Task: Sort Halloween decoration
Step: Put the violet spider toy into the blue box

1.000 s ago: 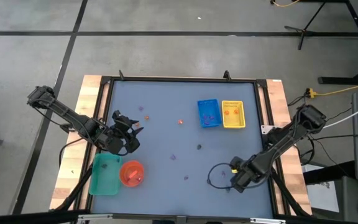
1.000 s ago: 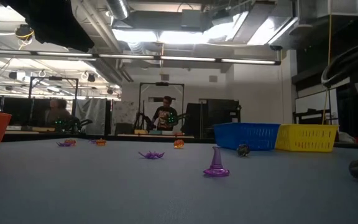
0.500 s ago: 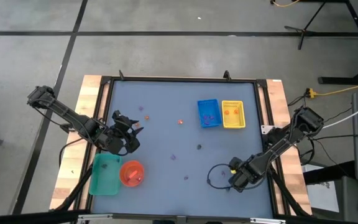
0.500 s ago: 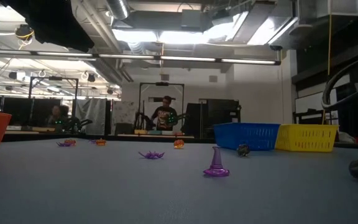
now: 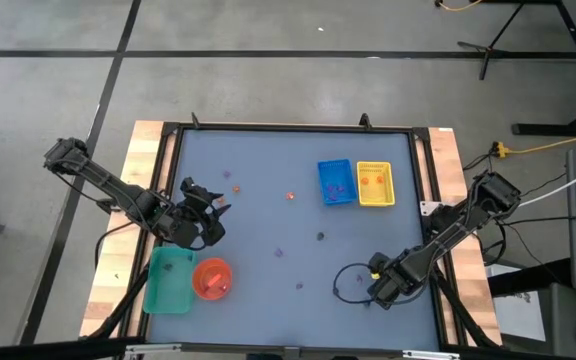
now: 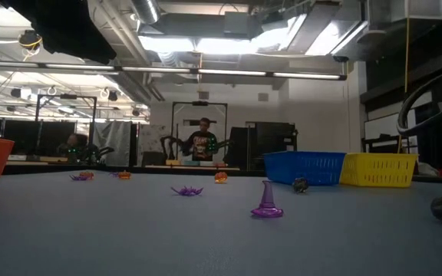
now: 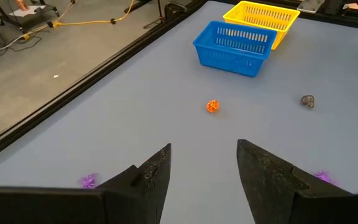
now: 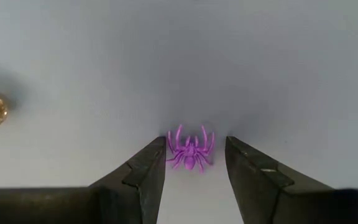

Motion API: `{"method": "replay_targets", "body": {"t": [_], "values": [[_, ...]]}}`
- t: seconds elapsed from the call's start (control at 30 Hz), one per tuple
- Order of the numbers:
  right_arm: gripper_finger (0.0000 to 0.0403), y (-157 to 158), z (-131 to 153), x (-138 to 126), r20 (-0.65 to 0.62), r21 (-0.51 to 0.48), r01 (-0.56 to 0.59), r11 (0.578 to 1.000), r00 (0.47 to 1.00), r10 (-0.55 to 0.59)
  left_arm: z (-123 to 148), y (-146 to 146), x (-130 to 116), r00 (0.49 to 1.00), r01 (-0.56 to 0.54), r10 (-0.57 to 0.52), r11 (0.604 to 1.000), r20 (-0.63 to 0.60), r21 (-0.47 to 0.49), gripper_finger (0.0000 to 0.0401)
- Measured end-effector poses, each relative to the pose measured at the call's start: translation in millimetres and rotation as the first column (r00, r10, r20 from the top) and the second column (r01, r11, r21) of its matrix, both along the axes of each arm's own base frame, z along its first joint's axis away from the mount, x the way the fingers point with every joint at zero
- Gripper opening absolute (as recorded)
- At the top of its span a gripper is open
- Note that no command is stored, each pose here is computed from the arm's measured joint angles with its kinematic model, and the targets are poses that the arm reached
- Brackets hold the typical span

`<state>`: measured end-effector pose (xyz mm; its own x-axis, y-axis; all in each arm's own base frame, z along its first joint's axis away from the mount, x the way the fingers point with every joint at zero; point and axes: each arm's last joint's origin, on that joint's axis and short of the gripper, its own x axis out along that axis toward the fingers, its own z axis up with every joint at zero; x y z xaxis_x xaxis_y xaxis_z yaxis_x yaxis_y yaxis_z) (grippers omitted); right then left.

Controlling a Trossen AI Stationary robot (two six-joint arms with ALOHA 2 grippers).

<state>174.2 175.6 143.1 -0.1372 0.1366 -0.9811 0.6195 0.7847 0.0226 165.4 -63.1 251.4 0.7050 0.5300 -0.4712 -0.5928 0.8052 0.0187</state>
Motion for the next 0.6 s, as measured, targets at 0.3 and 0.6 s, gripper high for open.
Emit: {"method": "replay_targets", "body": {"t": [0.3, 0.6], "values": [[0.0096, 1.2, 0.0, 1.3, 0.013, 0.013, 0.001, 1.0, 1.0, -0.001, 0.0, 0.0, 0.0, 1.0, 0.0, 0.0, 1.0, 0.0, 0.0, 0.0167], [0.0051, 1.6, 0.0, 1.7, 0.017, 0.017, 0.002, 1.0, 1.0, -0.002, 0.0, 0.1, 0.0, 1.0, 0.0, 0.0, 1.0, -0.001, 0.0, 0.0167]]}}
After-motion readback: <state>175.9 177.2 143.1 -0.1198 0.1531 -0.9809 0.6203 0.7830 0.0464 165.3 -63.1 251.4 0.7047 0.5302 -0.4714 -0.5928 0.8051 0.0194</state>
